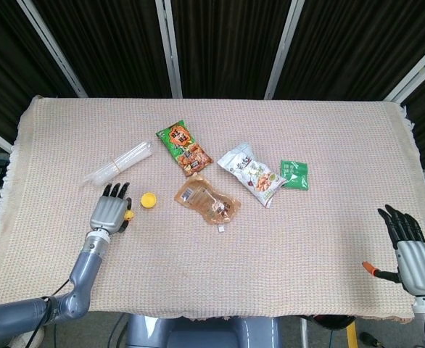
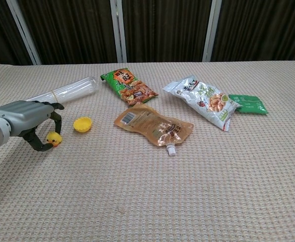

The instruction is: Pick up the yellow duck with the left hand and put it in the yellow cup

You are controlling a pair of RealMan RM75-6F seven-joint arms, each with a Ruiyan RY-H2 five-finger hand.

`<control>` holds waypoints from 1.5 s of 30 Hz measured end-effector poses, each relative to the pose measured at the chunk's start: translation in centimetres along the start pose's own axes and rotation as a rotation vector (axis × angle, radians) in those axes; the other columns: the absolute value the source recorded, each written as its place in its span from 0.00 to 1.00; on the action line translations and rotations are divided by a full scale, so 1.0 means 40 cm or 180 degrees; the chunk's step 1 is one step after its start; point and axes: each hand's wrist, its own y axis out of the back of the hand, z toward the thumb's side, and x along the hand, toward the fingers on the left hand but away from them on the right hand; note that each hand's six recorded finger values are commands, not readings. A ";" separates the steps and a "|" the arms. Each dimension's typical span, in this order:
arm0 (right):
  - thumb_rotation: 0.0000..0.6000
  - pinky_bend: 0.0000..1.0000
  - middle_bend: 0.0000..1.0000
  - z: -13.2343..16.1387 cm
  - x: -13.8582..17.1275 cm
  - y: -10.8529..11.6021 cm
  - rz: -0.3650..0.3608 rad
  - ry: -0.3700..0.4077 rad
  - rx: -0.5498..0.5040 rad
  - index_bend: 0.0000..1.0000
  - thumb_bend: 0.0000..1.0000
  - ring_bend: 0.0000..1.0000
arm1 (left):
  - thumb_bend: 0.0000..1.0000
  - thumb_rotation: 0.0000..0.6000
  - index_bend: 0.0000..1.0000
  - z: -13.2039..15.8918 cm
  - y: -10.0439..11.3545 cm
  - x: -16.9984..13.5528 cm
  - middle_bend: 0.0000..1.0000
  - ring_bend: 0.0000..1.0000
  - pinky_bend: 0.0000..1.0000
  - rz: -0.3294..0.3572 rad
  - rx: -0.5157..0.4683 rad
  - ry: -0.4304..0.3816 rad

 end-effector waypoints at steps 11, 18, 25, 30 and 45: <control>1.00 0.00 0.00 0.000 -0.001 0.004 -0.0032 0.0000 -0.0011 0.03 0.01 0.00 | 0.42 1.00 0.48 0.016 0.047 -0.013 0.00 0.00 0.00 0.0164 -0.0115 -0.0139; 1.00 0.00 0.00 -0.003 -0.001 0.004 -0.0023 -0.0014 -0.0013 0.03 0.01 0.00 | 0.42 1.00 0.47 0.058 0.095 -0.006 0.00 0.00 0.00 0.0296 -0.0096 -0.0285; 1.00 0.00 0.00 -0.005 -0.002 0.005 -0.0012 -0.0017 -0.0039 0.03 0.01 0.00 | 0.41 1.00 0.47 0.096 0.107 0.027 0.00 0.00 0.00 0.0339 -0.0058 -0.0304; 1.00 0.00 0.00 -0.005 -0.002 0.009 -0.0018 -0.0010 -0.0067 0.03 0.01 0.00 | 0.42 1.00 0.47 0.106 0.116 0.053 0.00 0.00 0.00 0.0355 -0.0032 -0.0259; 1.00 0.00 0.00 -0.003 0.000 0.013 -0.0042 0.0002 -0.0076 0.03 0.01 0.00 | 0.39 1.00 0.39 0.106 0.110 0.072 0.00 0.00 0.00 0.0334 -0.0032 -0.0175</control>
